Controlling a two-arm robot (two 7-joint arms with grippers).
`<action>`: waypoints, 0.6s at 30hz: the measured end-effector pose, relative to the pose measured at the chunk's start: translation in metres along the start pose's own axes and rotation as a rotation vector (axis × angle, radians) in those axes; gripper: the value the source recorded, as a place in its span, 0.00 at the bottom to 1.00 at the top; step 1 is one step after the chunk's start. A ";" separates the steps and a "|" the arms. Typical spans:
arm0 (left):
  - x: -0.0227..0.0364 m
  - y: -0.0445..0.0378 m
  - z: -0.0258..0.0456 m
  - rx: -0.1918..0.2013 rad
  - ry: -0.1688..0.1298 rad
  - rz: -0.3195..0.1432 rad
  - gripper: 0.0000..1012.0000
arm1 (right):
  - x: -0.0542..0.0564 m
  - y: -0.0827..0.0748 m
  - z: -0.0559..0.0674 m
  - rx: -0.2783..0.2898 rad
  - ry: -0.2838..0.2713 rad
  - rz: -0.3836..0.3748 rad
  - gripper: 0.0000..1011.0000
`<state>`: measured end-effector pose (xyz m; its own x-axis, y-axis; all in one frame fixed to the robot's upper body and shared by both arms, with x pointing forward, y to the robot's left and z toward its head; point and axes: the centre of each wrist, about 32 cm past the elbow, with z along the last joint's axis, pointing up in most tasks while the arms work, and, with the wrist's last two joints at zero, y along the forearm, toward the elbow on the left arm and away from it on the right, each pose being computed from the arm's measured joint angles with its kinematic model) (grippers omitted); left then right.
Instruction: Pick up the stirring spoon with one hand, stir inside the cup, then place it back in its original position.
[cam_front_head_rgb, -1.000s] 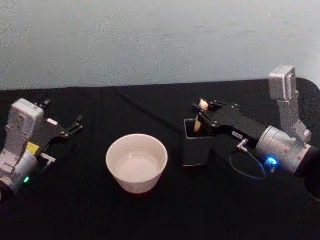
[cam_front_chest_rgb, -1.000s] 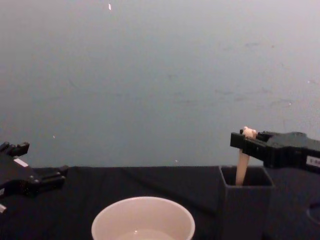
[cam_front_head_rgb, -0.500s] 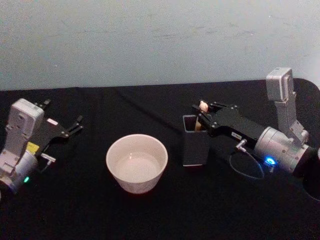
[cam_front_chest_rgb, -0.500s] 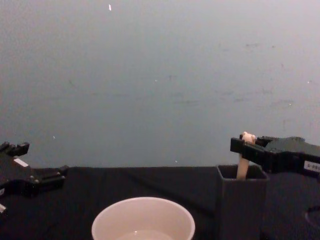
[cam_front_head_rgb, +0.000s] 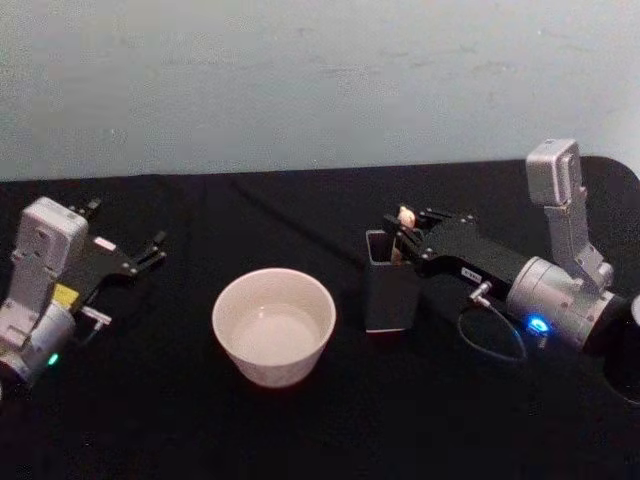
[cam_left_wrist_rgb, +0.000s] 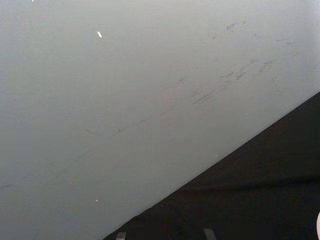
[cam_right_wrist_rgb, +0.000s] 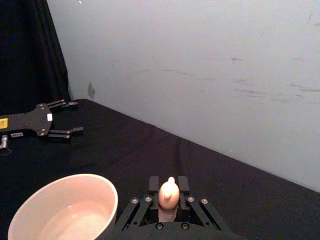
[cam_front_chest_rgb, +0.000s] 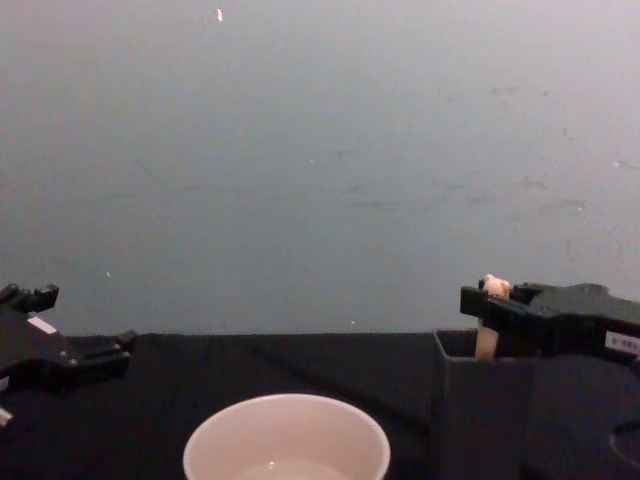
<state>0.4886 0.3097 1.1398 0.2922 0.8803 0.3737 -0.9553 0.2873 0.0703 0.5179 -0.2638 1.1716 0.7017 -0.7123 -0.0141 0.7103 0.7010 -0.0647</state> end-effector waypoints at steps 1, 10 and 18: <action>0.0000 0.0000 0.0000 0.000 0.000 0.000 0.99 | 0.000 0.000 0.000 0.000 0.000 0.000 0.21; 0.0000 0.0000 0.0000 0.000 0.000 0.000 0.99 | 0.000 0.000 0.000 0.000 0.001 -0.001 0.21; 0.0000 0.0000 0.0000 0.000 0.000 0.000 0.99 | 0.000 0.000 0.000 0.001 0.002 -0.001 0.39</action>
<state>0.4886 0.3097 1.1398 0.2923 0.8803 0.3737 -0.9552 0.2874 0.0703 0.5178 -0.2644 1.1717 0.7007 -0.7133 -0.0160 0.7112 0.7001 -0.0638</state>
